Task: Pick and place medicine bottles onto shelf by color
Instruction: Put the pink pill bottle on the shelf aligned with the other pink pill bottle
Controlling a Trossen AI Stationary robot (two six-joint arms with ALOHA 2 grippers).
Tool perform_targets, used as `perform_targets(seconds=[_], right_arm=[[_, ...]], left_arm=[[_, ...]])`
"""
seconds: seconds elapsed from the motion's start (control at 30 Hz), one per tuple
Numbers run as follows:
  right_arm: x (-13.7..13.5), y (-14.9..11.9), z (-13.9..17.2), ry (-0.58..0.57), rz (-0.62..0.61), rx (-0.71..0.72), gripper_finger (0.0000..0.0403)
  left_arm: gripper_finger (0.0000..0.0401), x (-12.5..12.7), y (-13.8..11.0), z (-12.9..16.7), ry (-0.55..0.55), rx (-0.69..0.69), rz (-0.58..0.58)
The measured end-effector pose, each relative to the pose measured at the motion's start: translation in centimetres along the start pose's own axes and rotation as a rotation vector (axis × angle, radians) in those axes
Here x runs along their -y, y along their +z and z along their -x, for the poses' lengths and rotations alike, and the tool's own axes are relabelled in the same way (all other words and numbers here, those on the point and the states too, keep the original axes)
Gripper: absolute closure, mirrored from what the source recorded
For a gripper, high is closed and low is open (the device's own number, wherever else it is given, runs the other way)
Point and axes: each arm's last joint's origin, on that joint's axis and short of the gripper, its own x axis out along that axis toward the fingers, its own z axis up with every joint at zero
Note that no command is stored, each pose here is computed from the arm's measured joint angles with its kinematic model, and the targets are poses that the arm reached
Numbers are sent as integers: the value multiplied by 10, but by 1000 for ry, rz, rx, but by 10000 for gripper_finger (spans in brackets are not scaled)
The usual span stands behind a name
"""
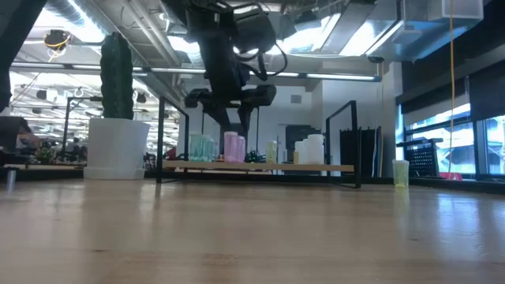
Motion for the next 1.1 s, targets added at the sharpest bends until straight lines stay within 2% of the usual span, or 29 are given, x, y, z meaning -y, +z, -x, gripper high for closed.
perform_targets(seconds=[0.27, 0.5, 0.6, 0.73, 0.87, 0.97, 1.1], right_arm=[[0, 0, 0, 0, -1, 0, 201], [0, 0, 0, 0, -4, 0, 201], [0, 0, 0, 0, -4, 0, 201], [0, 0, 0, 0, -4, 0, 201], [0, 0, 0, 1, -5, 1, 201], [0, 0, 0, 5, -5, -1, 201], [-1, 0, 0, 23, -3, -14, 201]], left_arm=[[221, 5, 25, 18, 23, 64, -72], [221, 13, 48, 52, 21, 86, -149], [221, 16, 54, 73, -10, 82, -200], [221, 17, 57, 105, -117, 19, -277], [231, 13, 41, 125, -150, -96, -367], [245, 7, 21, 134, -99, -203, -432], [277, 4, -6, 139, -45, -280, -465]])
